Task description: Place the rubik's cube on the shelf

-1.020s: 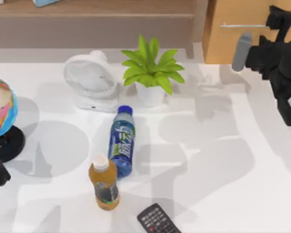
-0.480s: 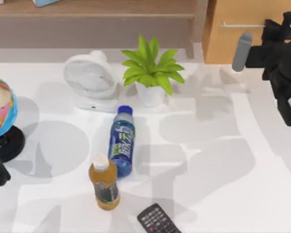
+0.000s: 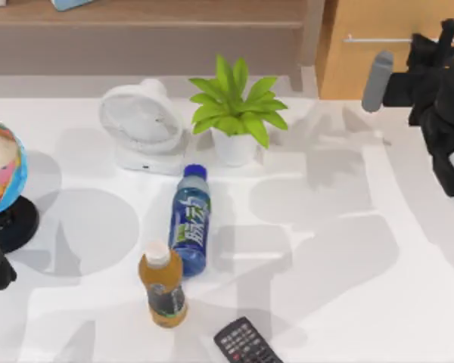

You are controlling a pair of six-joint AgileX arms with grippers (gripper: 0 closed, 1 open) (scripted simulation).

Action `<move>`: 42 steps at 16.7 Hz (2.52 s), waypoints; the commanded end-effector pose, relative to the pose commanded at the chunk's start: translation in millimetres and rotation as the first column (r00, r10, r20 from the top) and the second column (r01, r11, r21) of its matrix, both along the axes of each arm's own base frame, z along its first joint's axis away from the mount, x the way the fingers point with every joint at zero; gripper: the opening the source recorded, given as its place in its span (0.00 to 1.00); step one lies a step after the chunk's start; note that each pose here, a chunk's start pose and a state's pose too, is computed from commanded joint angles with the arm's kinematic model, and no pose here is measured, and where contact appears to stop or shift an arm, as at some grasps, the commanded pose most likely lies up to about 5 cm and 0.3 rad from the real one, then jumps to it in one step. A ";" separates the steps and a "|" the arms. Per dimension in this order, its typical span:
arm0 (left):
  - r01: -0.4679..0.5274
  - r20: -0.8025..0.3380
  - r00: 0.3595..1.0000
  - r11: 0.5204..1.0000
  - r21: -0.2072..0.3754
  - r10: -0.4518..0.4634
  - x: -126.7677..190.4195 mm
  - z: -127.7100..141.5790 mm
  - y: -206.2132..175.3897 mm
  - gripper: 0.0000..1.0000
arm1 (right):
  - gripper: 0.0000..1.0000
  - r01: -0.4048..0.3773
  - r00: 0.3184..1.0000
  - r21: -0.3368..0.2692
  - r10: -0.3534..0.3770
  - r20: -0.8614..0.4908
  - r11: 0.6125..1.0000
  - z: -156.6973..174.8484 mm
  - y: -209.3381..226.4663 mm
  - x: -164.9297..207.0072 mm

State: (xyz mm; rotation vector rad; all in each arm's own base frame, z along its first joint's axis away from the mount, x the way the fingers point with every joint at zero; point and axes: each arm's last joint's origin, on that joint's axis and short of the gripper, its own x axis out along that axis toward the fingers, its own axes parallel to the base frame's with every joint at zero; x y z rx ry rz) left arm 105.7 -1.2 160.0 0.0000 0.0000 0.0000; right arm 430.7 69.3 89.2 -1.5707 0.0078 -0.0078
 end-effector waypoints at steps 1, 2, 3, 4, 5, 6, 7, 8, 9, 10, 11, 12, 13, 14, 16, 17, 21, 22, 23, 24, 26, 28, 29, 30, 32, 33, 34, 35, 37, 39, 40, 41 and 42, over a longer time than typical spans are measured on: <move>0.000 0.000 1.000 1.000 0.000 0.000 0.0 0.0 0.0 1.00 | 0.00 -0.003 1.000 0.002 0.003 -0.005 1.000 -1.1 1.3 -0.5; 0.000 0.000 1.000 1.000 0.000 0.000 0.0 0.0 0.0 1.00 | 0.00 -0.001 1.000 0.002 0.001 -0.003 1.000 -0.4 1.2 -1.2; 0.000 0.000 1.000 1.000 0.000 0.000 0.0 0.0 0.0 1.00 | 0.00 0.001 1.000 0.003 -0.001 0.003 1.000 1.3 1.4 -3.9; 0.000 0.000 1.000 1.000 0.000 0.000 0.0 0.0 0.0 1.00 | 0.00 0.002 1.000 0.005 -0.002 0.010 1.000 2.7 1.7 -8.9; 0.000 0.000 1.000 1.000 0.000 0.000 0.0 0.0 0.0 1.00 | 0.00 0.002 1.000 0.006 -0.002 0.013 1.000 3.3 1.8 -15.3; 0.000 0.000 1.000 1.000 0.000 0.000 0.0 0.0 0.0 1.00 | 0.00 0.000 1.000 0.006 0.000 0.012 1.000 2.8 2.0 -22.5; 0.000 0.000 1.000 1.000 0.000 0.000 0.0 0.0 0.0 1.00 | 0.00 -0.003 1.000 0.004 0.003 0.000 1.000 0.4 2.3 -31.0; 0.000 0.000 1.000 1.000 0.000 0.000 0.0 0.0 0.0 1.00 | 0.00 -0.002 1.000 -0.001 0.002 -0.023 1.000 -4.9 1.5 -41.2; 0.000 0.000 1.000 1.000 0.000 0.000 0.0 0.0 0.0 1.00 | 0.00 0.001 0.999 -0.002 -0.001 -0.035 1.000 -7.8 0.1 -50.1; 0.000 0.000 1.000 1.000 0.000 0.000 0.0 0.0 0.0 1.00 | 0.00 0.002 1.000 -0.001 -0.002 -0.029 1.000 -6.4 -0.3 -56.8; 0.000 0.000 1.000 1.000 0.000 0.000 0.0 0.0 0.0 1.00 | 0.00 0.001 1.000 0.001 -0.001 -0.016 1.000 -3.5 0.4 -61.2; 0.000 0.000 1.000 1.000 0.000 0.000 0.0 0.0 0.0 1.00 | 0.00 -0.002 1.000 0.002 0.002 -0.007 1.000 -1.4 1.7 -63.5; 0.000 0.000 1.000 1.000 0.000 0.000 0.0 0.0 0.0 1.00 | 0.00 -0.003 1.000 0.002 0.003 -0.005 1.000 -1.1 1.9 -63.8; 0.000 0.000 1.000 1.000 0.000 0.000 0.0 0.0 0.0 1.00 | 0.00 -0.003 1.000 0.002 0.003 -0.005 1.000 -1.1 1.9 -63.8; 0.000 0.000 1.000 1.000 0.000 0.000 0.0 0.0 0.0 1.00 | 0.00 0.003 1.000 0.002 -0.003 -0.008 1.000 -2.0 -0.2 -62.6; 0.000 0.000 1.000 1.000 0.000 0.000 0.0 0.0 0.0 1.00 | 0.00 0.004 1.000 0.001 -0.004 -0.007 1.000 -1.8 -0.2 -63.3; 0.000 0.000 1.000 1.000 0.000 0.000 0.0 0.0 0.0 1.00 | 0.00 0.005 1.000 0.005 -0.005 0.008 1.000 0.4 1.2 -85.9; 0.000 0.000 1.000 1.000 0.000 0.000 0.0 0.0 0.0 1.00 | 0.00 0.002 1.000 0.000 -0.002 -0.010 1.000 -2.6 0.9 -95.9; 0.000 0.000 1.000 1.000 0.000 0.000 0.0 0.0 0.0 1.00 | 0.00 0.004 1.000 -0.004 -0.004 -0.030 1.000 -6.7 -0.4 -106.4; 0.000 0.000 1.000 1.000 0.000 0.000 0.0 0.0 0.0 1.00 | 0.00 0.007 0.999 -0.005 -0.007 -0.035 1.000 -7.9 -1.6 -114.8; 0.000 0.000 1.000 1.000 0.000 0.000 0.0 0.0 0.0 1.00 | 0.00 0.005 1.000 0.000 -0.005 -0.013 1.000 -3.2 -0.5 -124.5; 0.000 0.000 1.000 1.000 0.000 0.000 0.0 0.0 0.0 1.00 | 0.00 0.003 1.000 0.002 -0.003 -0.008 1.000 -2.0 0.4 -125.9; 0.000 0.000 1.000 1.000 0.000 0.000 0.0 0.0 0.0 1.00 | 0.00 0.003 1.000 0.002 -0.003 -0.008 1.000 -2.0 0.4 -125.9; 0.000 0.000 1.000 1.000 0.000 0.000 0.0 0.0 0.0 1.00 | 0.00 0.007 1.000 0.001 -0.007 -0.008 1.000 -2.3 -1.1 -124.4; 0.000 0.000 1.000 1.000 0.000 0.000 0.0 0.0 0.0 1.00 | 0.00 0.011 1.000 0.001 -0.011 -0.007 1.000 -2.2 -1.4 -128.3; 0.000 0.000 1.000 1.000 0.000 0.000 0.0 0.0 0.0 1.00 | 0.00 0.014 1.000 0.001 -0.014 -0.006 1.000 -2.2 -1.5 -133.6; 0.000 0.000 1.000 1.000 0.000 0.000 0.0 0.0 0.0 1.00 | 0.00 0.015 1.000 0.000 -0.015 -0.005 1.000 -2.4 -1.3 -140.5; 0.000 0.000 1.000 1.000 0.000 0.000 0.0 0.0 0.0 1.00 | 0.00 0.015 1.000 0.000 -0.015 -0.005 1.000 -2.6 -0.9 -148.5; 0.000 0.000 1.000 1.000 0.000 0.000 0.0 0.0 0.0 1.00 | 0.00 0.013 1.000 0.001 -0.013 -0.006 1.000 -2.7 -0.4 -165.4; 0.000 0.000 1.000 1.000 0.000 0.000 0.0 0.0 0.0 1.00 | 0.00 0.010 1.000 0.001 -0.010 -0.007 1.000 -2.5 -0.4 -179.9; 0.000 0.000 1.000 1.000 0.000 0.000 0.0 0.0 0.0 1.00 | 0.00 0.009 1.000 0.001 -0.008 -0.008 1.000 -2.3 -0.5 -184.8; 0.000 0.000 1.000 1.000 0.000 0.000 0.0 0.0 0.0 1.00 | 0.00 0.007 1.000 0.001 -0.007 -0.008 1.000 -2.3 -0.5 -187.4; 0.000 0.000 1.000 1.000 0.000 0.000 0.0 0.0 0.0 1.00 | 0.00 0.007 1.000 0.001 -0.007 -0.008 1.000 -2.3 -0.5 -187.7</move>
